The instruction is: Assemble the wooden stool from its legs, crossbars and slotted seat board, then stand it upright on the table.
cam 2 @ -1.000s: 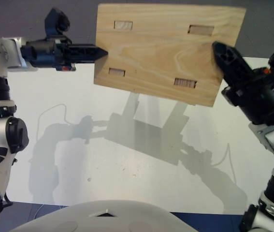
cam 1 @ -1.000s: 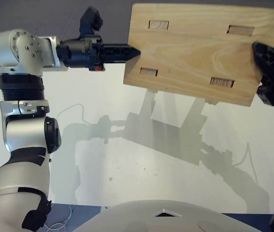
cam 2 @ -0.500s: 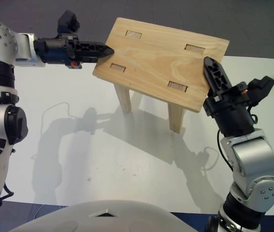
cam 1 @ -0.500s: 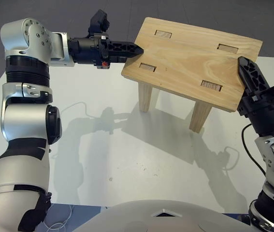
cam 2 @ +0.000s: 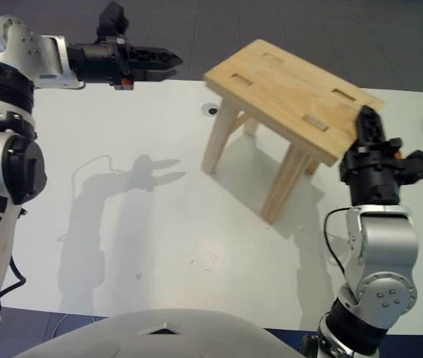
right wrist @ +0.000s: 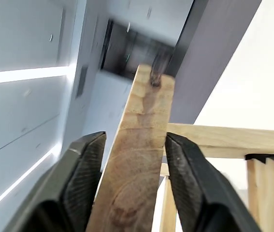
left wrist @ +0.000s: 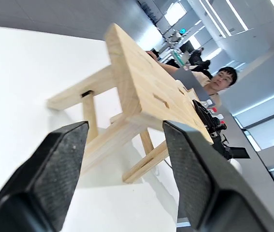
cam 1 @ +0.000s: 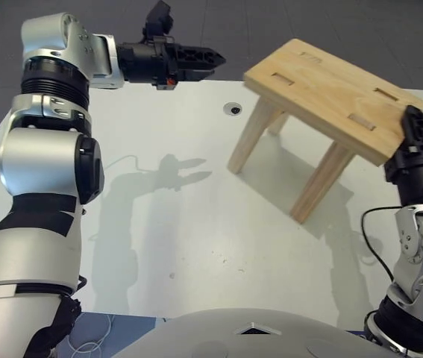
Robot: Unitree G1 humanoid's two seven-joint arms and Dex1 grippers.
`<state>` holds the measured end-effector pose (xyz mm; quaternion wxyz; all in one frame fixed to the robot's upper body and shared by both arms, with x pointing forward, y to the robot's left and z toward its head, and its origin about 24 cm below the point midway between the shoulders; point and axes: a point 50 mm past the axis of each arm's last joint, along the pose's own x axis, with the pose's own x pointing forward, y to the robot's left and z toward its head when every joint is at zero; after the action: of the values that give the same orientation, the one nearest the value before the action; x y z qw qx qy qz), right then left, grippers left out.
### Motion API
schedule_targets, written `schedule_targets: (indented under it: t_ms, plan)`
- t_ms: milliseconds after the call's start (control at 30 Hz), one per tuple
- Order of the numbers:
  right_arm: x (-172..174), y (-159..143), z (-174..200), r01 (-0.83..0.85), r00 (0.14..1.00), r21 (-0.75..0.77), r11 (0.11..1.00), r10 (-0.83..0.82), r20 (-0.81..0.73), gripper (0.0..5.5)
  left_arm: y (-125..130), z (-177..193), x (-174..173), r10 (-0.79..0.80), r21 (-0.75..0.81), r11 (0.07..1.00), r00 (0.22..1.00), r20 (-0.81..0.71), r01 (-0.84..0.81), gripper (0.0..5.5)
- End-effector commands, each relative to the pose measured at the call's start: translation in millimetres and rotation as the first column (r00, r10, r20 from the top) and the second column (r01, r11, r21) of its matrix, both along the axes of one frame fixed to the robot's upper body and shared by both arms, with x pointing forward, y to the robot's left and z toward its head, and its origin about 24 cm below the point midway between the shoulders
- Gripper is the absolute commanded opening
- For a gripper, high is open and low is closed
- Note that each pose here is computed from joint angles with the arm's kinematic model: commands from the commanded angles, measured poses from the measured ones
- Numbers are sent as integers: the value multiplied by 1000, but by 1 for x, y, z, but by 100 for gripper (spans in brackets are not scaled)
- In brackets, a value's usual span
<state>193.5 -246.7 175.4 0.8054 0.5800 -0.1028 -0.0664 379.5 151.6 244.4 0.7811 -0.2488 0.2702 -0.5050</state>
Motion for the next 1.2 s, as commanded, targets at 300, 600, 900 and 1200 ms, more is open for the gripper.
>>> schedule_targets:
  t_ms: [300, 600, 900, 1200]
  plan:
    - [3, 19, 9, -176, 983, -68, 982, 179, 40, 439, 7, -2, 5, 135, -251, 960, 990, 37, -122, 513]
    - [-14, 4, 2, -170, 985, -36, 985, 171, 28, 507, 23, -5, -7, 225, -322, 925, 974, 36, -202, 540]
    - [-11, 12, 9, -177, 979, 80, 981, 168, 114, 351, 15, -23, -15, 261, -299, 923, 965, 19, -244, 540]
    - [-13, 19, 12, -178, 979, 218, 960, 150, 140, 210, 11, -29, -17, 281, -276, 924, 959, 26, -263, 540]
